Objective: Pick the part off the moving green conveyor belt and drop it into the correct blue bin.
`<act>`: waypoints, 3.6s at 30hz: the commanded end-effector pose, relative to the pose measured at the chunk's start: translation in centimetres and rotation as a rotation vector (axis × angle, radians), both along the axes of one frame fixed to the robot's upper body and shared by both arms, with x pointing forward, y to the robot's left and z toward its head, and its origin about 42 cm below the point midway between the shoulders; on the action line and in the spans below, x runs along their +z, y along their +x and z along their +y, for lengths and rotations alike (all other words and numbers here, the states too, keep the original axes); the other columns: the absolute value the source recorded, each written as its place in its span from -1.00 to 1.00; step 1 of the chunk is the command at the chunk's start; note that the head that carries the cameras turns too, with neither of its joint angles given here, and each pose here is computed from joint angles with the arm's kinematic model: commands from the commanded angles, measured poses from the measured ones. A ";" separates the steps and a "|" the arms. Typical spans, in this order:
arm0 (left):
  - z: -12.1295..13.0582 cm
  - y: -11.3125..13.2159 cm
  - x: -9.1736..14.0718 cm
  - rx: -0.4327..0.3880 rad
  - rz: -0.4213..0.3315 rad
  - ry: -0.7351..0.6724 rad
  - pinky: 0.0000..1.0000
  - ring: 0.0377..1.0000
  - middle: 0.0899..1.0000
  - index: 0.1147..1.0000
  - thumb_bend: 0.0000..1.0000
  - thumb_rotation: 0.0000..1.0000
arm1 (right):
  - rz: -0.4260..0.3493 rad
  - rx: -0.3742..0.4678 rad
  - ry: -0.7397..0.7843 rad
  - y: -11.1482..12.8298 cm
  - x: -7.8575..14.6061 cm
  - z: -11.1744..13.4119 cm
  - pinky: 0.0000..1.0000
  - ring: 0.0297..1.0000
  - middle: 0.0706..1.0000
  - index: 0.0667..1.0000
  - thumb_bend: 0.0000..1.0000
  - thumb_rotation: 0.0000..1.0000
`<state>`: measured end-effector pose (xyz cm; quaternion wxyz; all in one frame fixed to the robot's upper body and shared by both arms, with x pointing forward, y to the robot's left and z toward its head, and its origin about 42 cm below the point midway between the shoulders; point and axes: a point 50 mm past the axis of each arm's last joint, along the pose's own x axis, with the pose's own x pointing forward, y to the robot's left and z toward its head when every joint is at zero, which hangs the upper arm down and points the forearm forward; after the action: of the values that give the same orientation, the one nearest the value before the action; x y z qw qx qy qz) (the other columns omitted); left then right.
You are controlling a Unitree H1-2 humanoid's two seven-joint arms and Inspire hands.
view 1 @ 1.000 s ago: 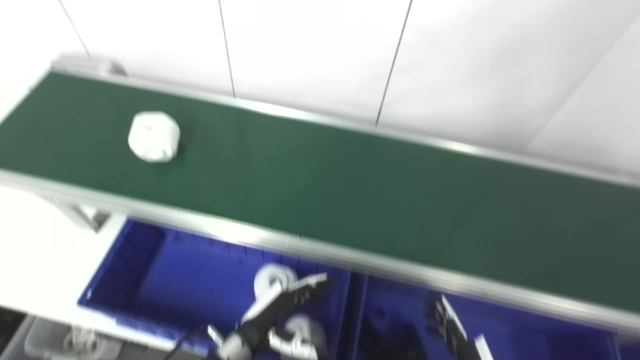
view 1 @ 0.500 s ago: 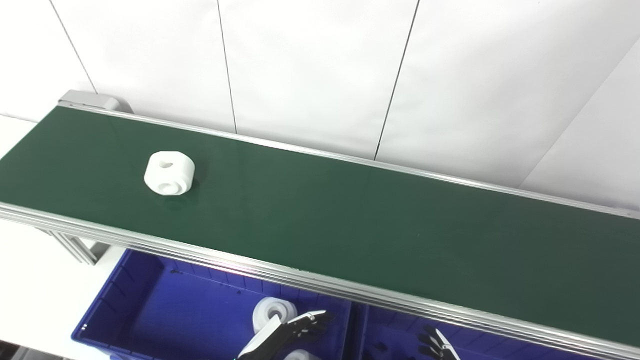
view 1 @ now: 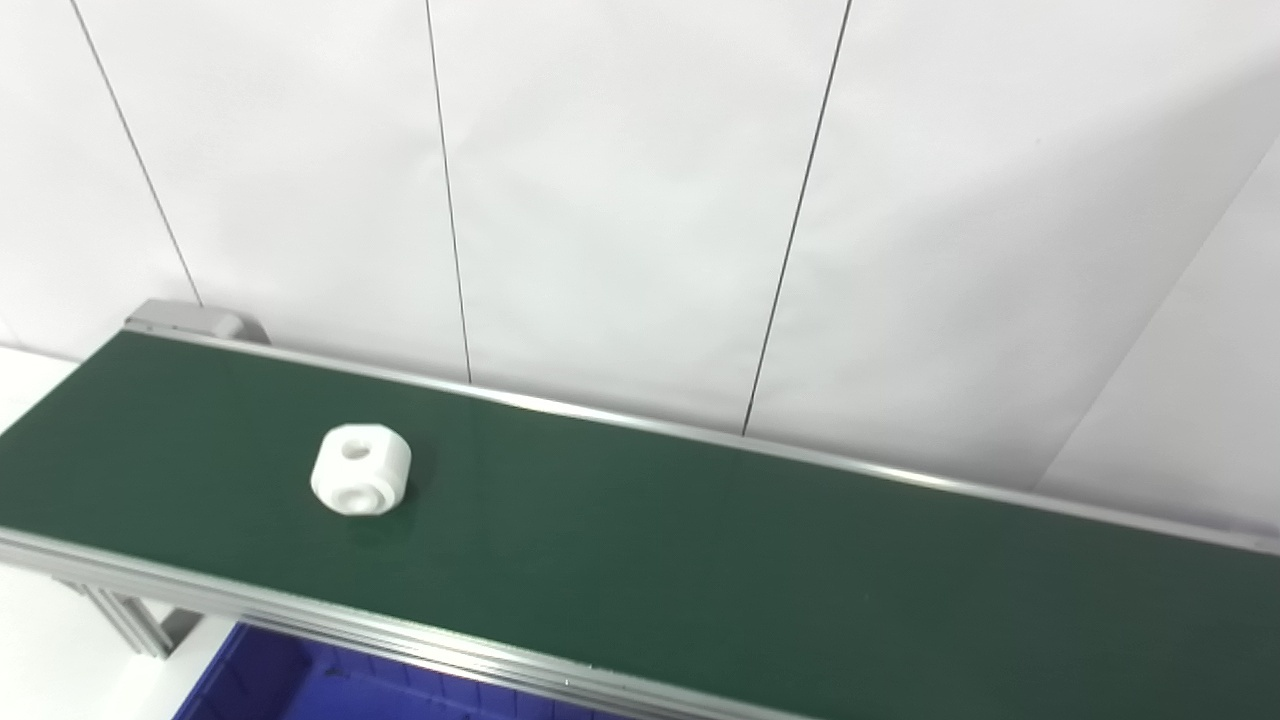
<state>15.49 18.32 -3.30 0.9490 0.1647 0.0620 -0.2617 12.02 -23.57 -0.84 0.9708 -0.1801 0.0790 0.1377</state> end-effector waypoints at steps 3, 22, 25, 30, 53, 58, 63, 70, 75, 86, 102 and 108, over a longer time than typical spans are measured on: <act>0.0 0.5 0.5 0.002 -0.053 -0.014 0.49 0.63 0.69 0.60 0.79 -0.25 | -0.079 0.003 0.021 0.4 0.8 0.3 0.40 0.59 0.66 0.79 0.80 -0.48; -0.6 0.6 0.8 0.022 -0.069 -0.031 0.47 0.60 0.64 0.55 0.83 -0.28 | -0.082 -0.007 -0.011 0.5 0.4 -0.4 0.35 0.54 0.64 0.80 0.82 -0.58; -0.6 0.5 1.1 0.033 -0.085 -0.034 0.44 0.57 0.62 0.53 0.84 -0.24 | -0.079 0.009 -0.019 0.5 0.4 -0.5 0.37 0.60 0.69 0.83 0.80 -0.52; -0.6 0.5 2.0 0.039 -0.109 -0.060 0.43 0.55 0.61 0.52 0.82 -0.24 | -0.080 0.007 -0.004 0.4 0.5 -0.3 0.42 0.63 0.70 0.82 0.81 -0.50; 5.5 10.7 18.8 0.039 -0.712 -0.096 0.56 0.82 0.91 0.81 0.66 -0.26 | -0.143 0.013 0.032 2.0 1.9 0.0 0.42 0.57 0.65 0.77 0.79 -0.53; 6.3 13.7 21.3 0.052 -0.728 -0.005 0.58 0.83 0.89 0.79 0.65 -0.32 | -0.139 0.009 0.046 2.3 1.9 0.0 0.43 0.58 0.65 0.77 0.84 -0.50; 7.2 16.7 22.4 0.060 -0.713 0.161 0.70 0.83 0.88 0.81 0.62 -0.38 | -0.143 0.015 0.037 2.4 1.9 0.0 0.42 0.58 0.66 0.79 0.86 -0.51; 8.4 20.0 22.6 0.113 -0.613 0.396 0.71 0.85 0.92 0.83 0.72 -0.39 | -0.144 0.017 0.037 2.3 2.0 -0.1 0.43 0.60 0.67 0.82 0.86 -0.49; 8.9 22.5 22.6 0.119 -0.577 0.526 0.73 0.84 0.93 0.84 0.81 -0.39 | -0.147 0.026 0.031 2.2 2.2 -0.3 0.44 0.61 0.68 0.83 0.86 -0.49; 8.3 25.8 19.8 0.059 -0.425 0.735 1.00 1.00 1.00 0.84 0.94 -0.45 | -0.148 0.026 0.031 2.1 2.3 -0.4 0.39 0.60 0.70 0.85 0.86 -0.45; 5.8 25.0 14.9 0.011 -0.251 0.654 0.51 0.65 0.74 0.59 0.54 -0.96 | -0.151 0.023 0.026 1.7 2.7 -0.3 0.47 0.65 0.73 0.87 0.83 -0.44; 5.2 24.9 14.3 0.071 -0.378 0.609 0.03 -0.09 -0.02 -0.13 0.01 -1.00 | -0.152 0.022 0.037 1.7 2.7 -0.4 0.47 0.65 0.74 0.87 0.81 -0.44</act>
<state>40.15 23.93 10.47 0.8566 0.4875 0.0001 -0.1689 13.42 -24.08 0.89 0.9723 -0.1848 0.0403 0.1375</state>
